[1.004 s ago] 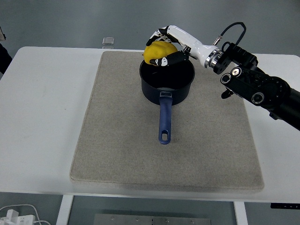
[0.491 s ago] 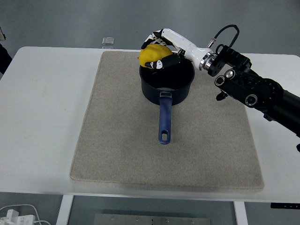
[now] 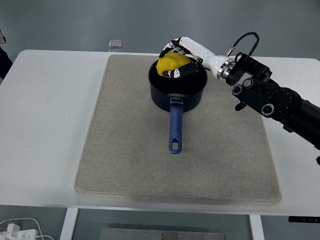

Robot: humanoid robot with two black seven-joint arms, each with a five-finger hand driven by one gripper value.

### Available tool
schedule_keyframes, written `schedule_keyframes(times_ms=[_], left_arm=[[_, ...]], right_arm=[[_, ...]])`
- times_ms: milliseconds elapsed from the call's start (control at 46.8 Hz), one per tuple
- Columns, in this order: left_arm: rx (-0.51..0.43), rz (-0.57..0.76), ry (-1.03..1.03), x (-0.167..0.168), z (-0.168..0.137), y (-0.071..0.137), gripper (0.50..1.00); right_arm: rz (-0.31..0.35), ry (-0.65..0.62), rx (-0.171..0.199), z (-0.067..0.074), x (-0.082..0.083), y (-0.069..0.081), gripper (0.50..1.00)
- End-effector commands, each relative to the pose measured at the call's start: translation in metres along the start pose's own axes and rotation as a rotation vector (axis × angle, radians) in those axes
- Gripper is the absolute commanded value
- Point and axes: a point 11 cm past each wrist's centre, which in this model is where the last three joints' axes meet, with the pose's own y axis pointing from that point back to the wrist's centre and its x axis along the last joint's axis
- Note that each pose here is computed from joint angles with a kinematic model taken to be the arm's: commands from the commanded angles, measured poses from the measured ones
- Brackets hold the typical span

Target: Put the potato in the blue pot

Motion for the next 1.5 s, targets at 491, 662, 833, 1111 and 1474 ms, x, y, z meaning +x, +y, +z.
schedule_keyframes(times_ms=[491,662,833,1111,1474], left_arm=[[0.0,0.002,0.001,0.0008,0.0001,0.0,0.999],[0.0,0.002,-0.001,0.0008,0.0001,0.0,0.999],[0.0,0.002,0.001,0.0008,0.0001,0.0,0.999],[0.0,0.002,0.001,0.0008,0.0001,0.0,0.999],[0.0,0.004,0.001,0.0013,0.0001,0.0,0.999]], right_arm=[[0.004,-0.009,-0.022,0.0126,-0.0098,0.006,0.5],[0.005,-0.008,-0.022,0.0126,-0.0096,0.006,0.5],[0.006,-0.01,-0.022,0.0126,-0.0095,0.006,0.5],[0.009,-0.014,-0.021,0.0125,-0.0099,0.0058,0.5],[0.023,-0.035,-0.023,0.0125,-0.0073,0.0057,0.889]])
